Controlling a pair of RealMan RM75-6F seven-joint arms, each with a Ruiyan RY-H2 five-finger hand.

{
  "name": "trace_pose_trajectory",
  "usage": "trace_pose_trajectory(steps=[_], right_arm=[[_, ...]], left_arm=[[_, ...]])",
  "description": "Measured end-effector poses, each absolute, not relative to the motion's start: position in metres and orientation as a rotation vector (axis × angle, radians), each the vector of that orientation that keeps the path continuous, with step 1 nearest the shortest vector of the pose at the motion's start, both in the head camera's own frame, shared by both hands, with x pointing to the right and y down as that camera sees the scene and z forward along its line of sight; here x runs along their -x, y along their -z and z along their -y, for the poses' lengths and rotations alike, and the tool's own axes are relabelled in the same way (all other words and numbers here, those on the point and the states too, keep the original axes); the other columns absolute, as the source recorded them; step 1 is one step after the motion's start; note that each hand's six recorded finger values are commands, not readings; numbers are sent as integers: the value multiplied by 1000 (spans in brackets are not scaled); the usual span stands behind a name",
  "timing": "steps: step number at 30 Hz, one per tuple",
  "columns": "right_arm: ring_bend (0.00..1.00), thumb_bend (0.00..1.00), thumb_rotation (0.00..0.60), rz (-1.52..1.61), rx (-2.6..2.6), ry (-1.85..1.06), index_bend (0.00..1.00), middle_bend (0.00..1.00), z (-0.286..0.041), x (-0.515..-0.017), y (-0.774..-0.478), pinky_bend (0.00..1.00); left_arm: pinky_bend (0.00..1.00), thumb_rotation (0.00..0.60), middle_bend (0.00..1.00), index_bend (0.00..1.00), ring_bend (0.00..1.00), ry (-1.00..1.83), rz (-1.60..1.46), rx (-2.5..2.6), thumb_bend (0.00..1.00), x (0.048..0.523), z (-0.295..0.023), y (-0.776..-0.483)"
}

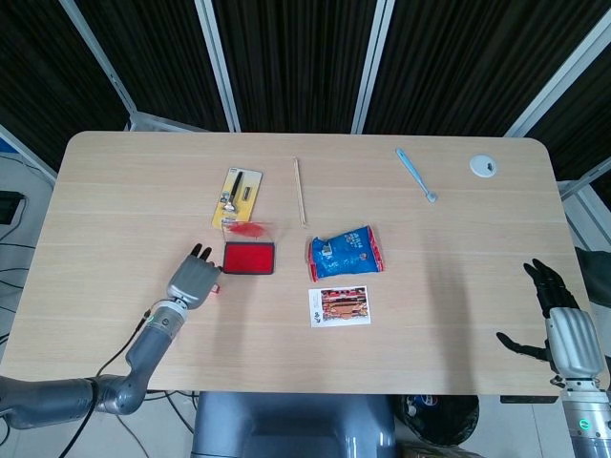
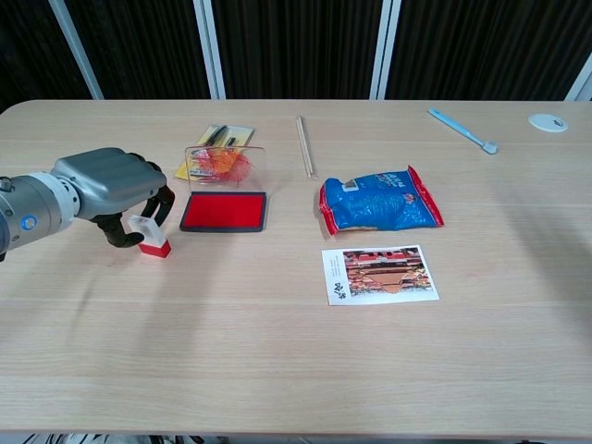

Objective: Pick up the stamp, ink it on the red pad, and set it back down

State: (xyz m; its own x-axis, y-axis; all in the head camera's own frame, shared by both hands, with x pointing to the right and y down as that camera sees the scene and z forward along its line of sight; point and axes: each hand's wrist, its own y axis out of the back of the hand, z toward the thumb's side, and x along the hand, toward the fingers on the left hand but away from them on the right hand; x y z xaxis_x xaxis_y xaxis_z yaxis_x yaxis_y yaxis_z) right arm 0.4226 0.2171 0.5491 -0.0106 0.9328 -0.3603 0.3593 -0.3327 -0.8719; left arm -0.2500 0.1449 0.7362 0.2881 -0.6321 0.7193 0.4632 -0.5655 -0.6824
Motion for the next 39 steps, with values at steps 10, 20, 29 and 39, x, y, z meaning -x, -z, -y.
trace_pose_trajectory(steps=[10, 20, 29, 39], right_arm=[[0, 111, 600, 1343, 1717, -1343, 0, 0, -217, -422, -549, 185], [0, 116, 600, 1350, 1719, -1342, 0, 0, -217, -423, -549, 185], [0, 119, 600, 1349, 1720, -1341, 0, 0, -217, -423, -549, 185], [0, 119, 600, 1354, 1721, -1343, 0, 0, -217, -423, -549, 185]], left_arm=[[171, 600, 583, 582, 197, 1463, -164, 1611, 432, 252, -145, -736], [253, 600, 630, 625, 271, 1445, -223, 1612, 568, 250, -139, -730], [529, 600, 685, 672, 464, 1416, -332, 1605, 612, 246, -125, -717], [549, 600, 700, 684, 486, 1419, -394, 1623, 622, 229, -105, -715]])
